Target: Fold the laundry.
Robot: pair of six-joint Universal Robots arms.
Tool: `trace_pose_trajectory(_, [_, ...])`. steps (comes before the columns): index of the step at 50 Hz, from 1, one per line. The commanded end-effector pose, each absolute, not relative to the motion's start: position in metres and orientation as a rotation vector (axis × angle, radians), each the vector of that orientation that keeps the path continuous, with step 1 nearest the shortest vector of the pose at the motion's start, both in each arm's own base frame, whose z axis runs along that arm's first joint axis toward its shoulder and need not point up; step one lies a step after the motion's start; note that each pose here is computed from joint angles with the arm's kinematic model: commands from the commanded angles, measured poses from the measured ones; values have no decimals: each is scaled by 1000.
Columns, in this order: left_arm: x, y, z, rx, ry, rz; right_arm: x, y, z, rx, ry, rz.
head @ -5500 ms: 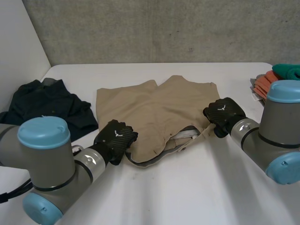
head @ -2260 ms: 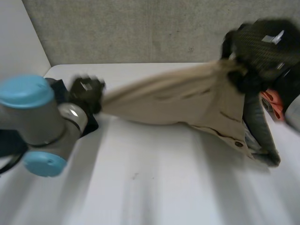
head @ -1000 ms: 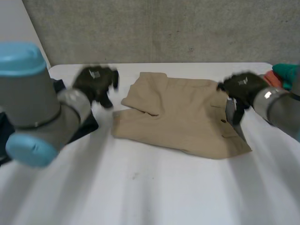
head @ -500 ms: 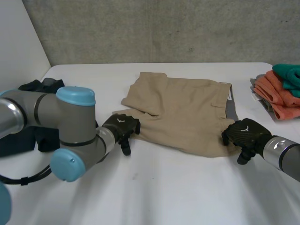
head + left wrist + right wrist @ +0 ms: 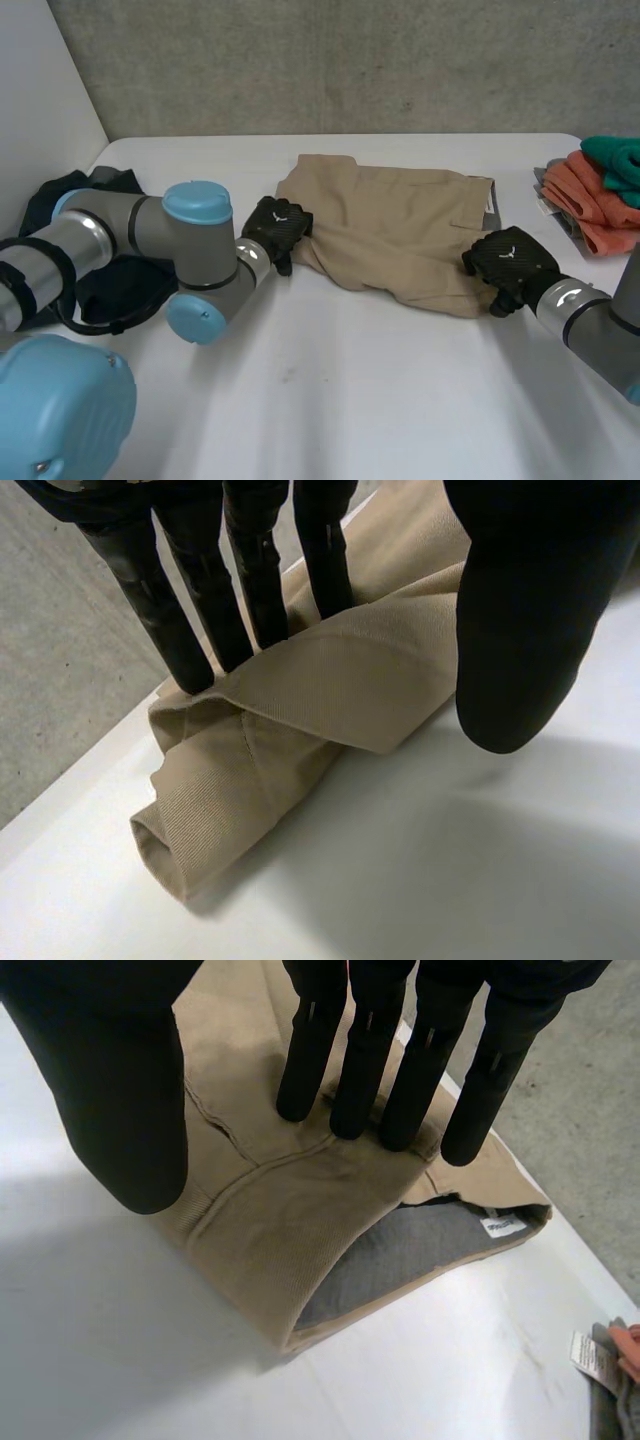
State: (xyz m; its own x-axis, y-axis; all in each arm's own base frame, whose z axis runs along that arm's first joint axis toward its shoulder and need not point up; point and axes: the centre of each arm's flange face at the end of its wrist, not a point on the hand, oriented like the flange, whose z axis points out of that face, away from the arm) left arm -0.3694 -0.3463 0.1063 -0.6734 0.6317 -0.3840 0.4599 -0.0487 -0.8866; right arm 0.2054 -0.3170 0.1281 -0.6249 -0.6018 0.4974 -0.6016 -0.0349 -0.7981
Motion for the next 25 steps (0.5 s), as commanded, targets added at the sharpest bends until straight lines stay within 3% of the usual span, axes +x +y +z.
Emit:
trace_pose_trajectory(1, [-372,-357,98,-1194,-2041,1845,209,-326,124,-1356,2182,-1856])
trace_pose_trajectory(13, [-371,-374,96,-1193,-2001,1998,215,-335,127,-1345,2189,-1920])
trace_pose_trajectory(19, [-350,-365,148,-1114,-2080,2070,214,-320,152,-1331,2217,-1892])
trace_pose_trajectory(25, [-322,-313,200,-1105,-2143,1938,206,-297,180,-1350,2274,-1802])
